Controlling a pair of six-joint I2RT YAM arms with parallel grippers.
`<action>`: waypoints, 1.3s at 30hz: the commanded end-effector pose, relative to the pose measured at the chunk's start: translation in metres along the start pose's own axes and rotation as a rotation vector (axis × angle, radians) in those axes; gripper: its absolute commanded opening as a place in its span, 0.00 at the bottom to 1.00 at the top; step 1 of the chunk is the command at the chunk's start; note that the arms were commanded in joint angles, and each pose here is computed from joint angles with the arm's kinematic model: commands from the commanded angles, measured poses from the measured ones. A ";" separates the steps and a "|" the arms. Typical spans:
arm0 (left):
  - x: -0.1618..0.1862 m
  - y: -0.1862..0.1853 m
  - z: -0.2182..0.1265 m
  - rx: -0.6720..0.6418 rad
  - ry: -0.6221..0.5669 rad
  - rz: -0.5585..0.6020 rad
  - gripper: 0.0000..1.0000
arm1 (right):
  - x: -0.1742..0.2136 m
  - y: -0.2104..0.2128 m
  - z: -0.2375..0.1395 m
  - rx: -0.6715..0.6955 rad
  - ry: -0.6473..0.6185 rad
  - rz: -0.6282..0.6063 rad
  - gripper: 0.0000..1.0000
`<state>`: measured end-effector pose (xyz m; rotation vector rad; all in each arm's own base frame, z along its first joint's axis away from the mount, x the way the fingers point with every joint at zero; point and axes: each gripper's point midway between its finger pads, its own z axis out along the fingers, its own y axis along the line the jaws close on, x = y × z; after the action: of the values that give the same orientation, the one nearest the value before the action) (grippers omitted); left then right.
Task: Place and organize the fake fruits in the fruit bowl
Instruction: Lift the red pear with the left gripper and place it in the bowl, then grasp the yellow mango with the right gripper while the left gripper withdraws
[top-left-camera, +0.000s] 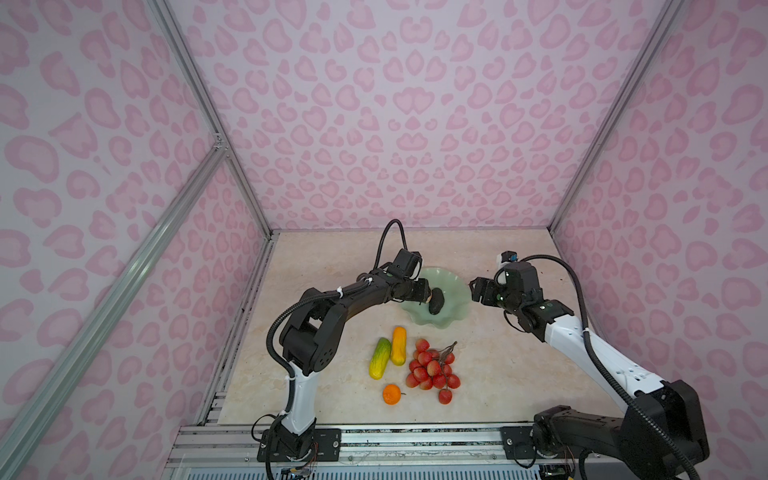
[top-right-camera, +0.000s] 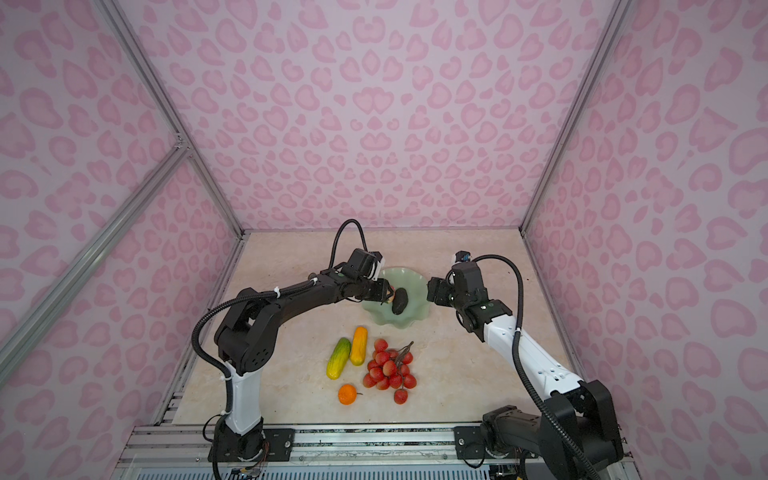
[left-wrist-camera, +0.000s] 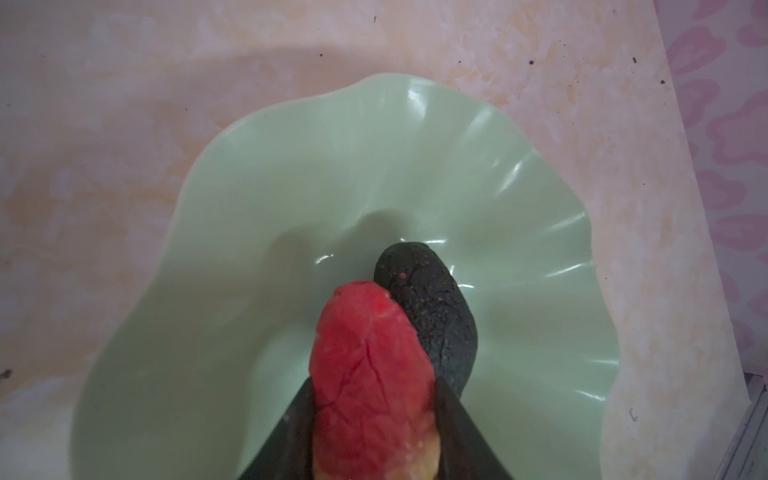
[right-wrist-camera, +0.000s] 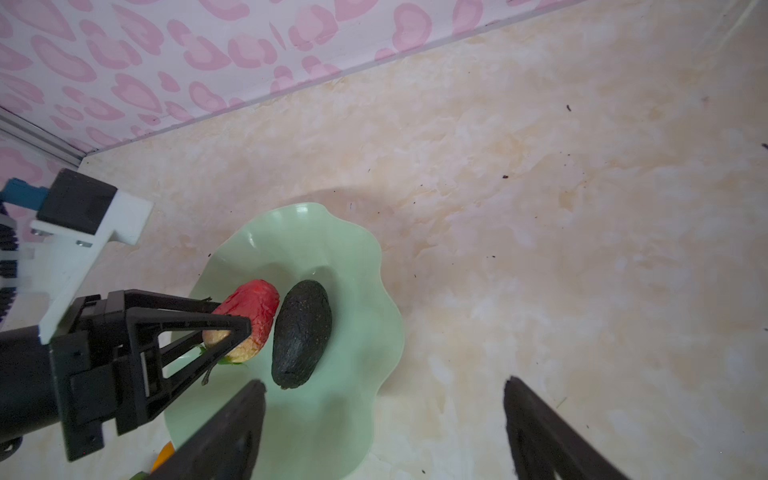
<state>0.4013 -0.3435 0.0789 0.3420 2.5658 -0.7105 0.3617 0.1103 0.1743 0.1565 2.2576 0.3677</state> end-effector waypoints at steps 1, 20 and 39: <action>-0.002 -0.003 -0.003 0.002 -0.007 -0.011 0.57 | -0.004 -0.001 -0.002 0.013 -0.010 -0.015 0.89; -0.050 0.009 -0.253 -0.217 -0.698 0.013 0.71 | 0.076 0.125 -0.006 -0.198 0.190 -0.242 0.81; 0.142 0.152 -0.267 -0.369 -0.781 -0.421 0.86 | 0.209 0.197 0.060 -0.206 0.502 -0.352 0.68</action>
<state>0.2404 -0.0581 0.1631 -0.4607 1.9148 -0.3427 0.2676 0.3564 0.0597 -0.5043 2.6164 0.4889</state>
